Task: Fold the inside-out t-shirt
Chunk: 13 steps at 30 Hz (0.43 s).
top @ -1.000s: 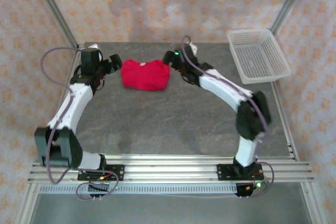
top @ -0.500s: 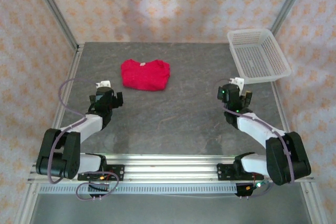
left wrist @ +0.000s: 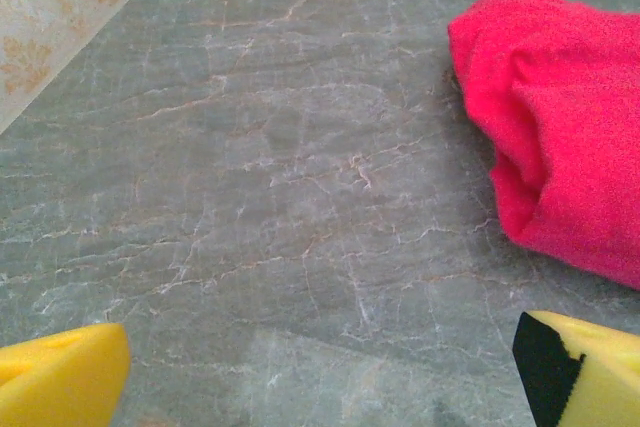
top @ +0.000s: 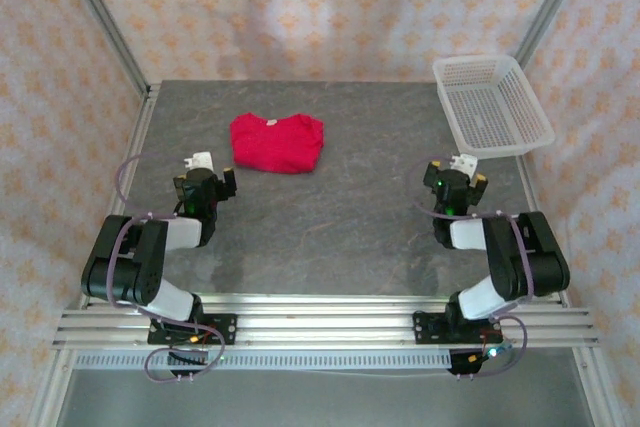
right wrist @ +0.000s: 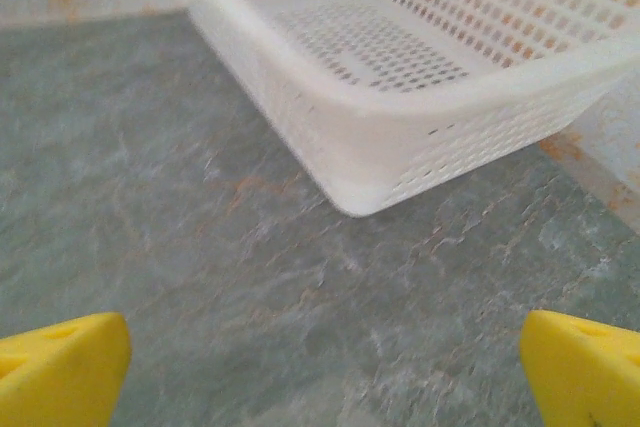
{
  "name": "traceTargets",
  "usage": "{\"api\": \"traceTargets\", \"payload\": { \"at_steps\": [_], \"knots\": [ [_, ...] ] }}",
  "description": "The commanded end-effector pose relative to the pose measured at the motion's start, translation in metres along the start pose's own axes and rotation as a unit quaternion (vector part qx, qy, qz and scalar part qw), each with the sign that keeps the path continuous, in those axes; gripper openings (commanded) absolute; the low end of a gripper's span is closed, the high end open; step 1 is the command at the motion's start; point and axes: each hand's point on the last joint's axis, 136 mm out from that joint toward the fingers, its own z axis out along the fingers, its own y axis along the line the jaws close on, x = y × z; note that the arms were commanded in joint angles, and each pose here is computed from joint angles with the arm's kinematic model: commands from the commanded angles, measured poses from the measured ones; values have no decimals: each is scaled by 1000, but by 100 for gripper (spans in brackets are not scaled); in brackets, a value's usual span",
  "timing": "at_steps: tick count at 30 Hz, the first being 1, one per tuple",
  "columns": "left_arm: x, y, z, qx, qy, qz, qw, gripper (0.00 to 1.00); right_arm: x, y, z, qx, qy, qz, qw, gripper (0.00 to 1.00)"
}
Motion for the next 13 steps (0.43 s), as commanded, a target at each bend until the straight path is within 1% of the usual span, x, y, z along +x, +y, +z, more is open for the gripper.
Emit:
{"api": "traceTargets", "payload": {
  "at_steps": [1, 2, 4, 6, 7, 9, 11, 13],
  "knots": [
    [-19, -7, -1, 11, -34, 5, 999, 100, -6, 4, -3, -29, -14, 33, 999, 99],
    [-20, -7, -1, 10, -35, 5, 999, 100, -2, 7, -2, -35, -11, 27, 999, 99],
    [-19, -8, -1, 11, -33, 5, 999, 100, -7, 10, -3, -42, -35, 27, 998, 99],
    [-20, -11, -1, 21, -33, 10, 999, 100, -5, 7, -3, -35, -20, 27, 999, 99],
    [-18, -19, -1, 41, -31, 22, 998, 100, -4, 6, -2, -31, -20, 27, 999, 99],
    [-19, -19, -1, 40, -31, 20, 999, 100, -6, 6, 0, -23, -25, 27, 999, 99],
    [-18, -18, -1, 43, -29, 17, 999, 100, -4, 5, 2, -16, -8, 26, 1000, 99],
    [-18, -18, -1, 43, -29, 16, 999, 100, -6, 5, 3, -17, -16, 27, 999, 99]
  ]
}}
